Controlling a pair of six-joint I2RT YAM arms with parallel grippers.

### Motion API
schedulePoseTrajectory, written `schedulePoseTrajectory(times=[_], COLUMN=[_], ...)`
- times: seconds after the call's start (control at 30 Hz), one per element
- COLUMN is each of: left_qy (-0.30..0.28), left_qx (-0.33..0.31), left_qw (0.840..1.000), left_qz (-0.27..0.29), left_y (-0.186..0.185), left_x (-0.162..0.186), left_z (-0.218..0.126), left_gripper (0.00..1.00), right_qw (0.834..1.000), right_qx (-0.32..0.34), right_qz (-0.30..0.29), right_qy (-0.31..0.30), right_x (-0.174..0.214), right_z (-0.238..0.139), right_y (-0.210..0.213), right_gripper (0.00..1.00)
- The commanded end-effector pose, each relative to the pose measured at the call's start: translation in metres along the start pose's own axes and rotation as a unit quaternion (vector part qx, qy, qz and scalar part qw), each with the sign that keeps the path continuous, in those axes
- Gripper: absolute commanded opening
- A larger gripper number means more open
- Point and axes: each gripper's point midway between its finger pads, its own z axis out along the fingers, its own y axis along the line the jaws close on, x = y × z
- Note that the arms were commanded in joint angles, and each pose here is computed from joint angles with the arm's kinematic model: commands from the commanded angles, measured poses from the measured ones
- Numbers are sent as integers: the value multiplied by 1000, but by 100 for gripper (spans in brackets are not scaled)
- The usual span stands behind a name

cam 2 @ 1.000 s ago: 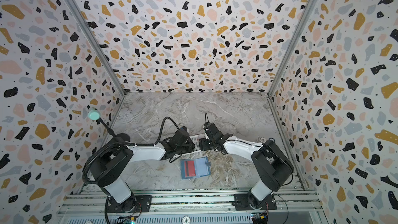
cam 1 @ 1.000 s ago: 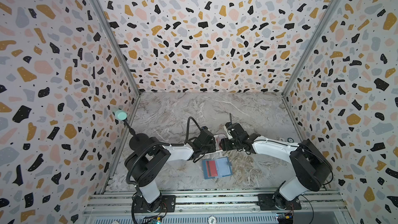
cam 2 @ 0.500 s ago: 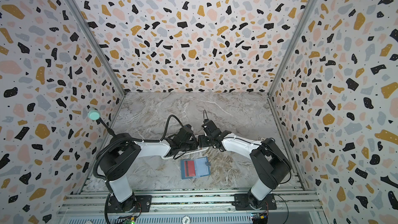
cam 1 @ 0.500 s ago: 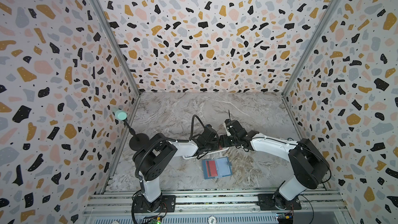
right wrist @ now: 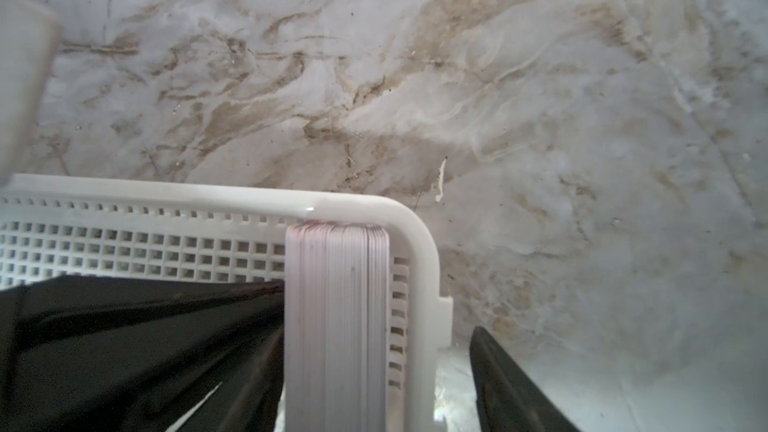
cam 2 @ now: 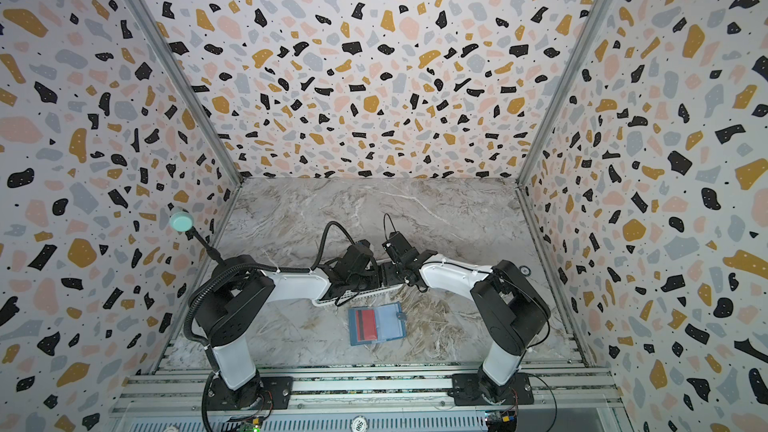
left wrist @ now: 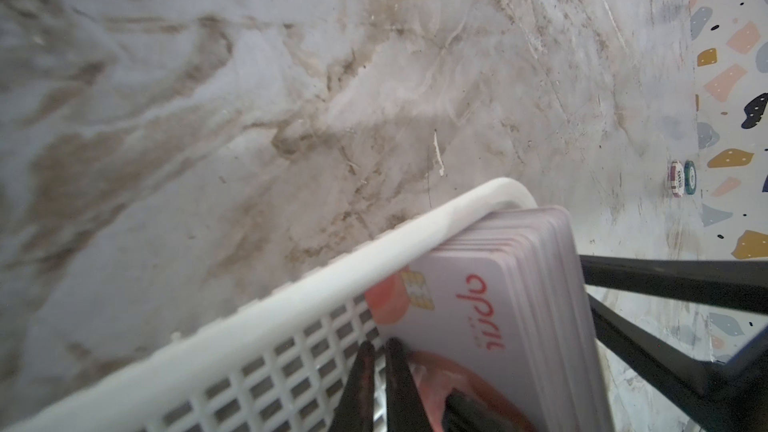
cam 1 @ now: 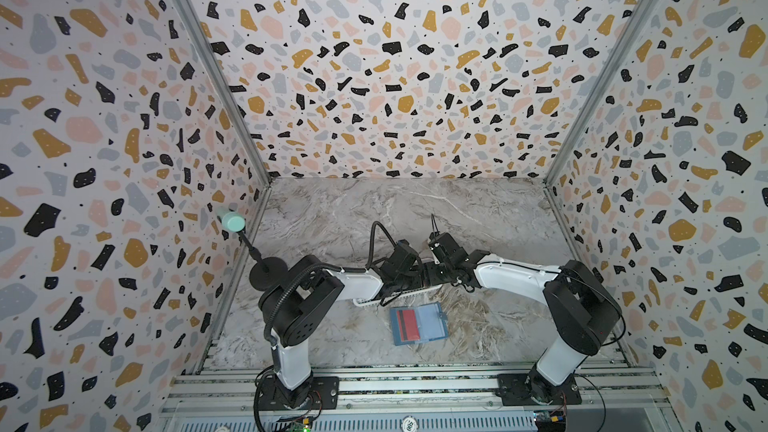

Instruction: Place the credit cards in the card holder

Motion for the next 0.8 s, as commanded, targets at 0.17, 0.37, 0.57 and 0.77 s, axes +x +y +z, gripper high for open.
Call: schedulePoseTrajectory(times=[0.17, 0.37, 0.57, 0.77], left_qy=[16, 18, 22, 23], left_qx=[-19, -17, -19, -18], left_qw=[1000, 1000, 999, 999], left_qz=[-9, -12, -16, -17], left_y=[16, 19, 22, 22], left_x=[11, 14, 17, 17], left_z=[6, 8, 9, 9], left_gripper=[12, 14, 20, 20], right_qw=[1000, 999, 999, 999], right_qx=[21, 20, 22, 23], right_qz=[-4, -5, -6, -9], right_qy=[-17, -29, -34, -33], right_x=[-10, -13, -15, -15], right_z=[-11, -20, -24, -25], right_y=[-4, -6, -7, -8], right_gripper=[63, 61, 60, 59])
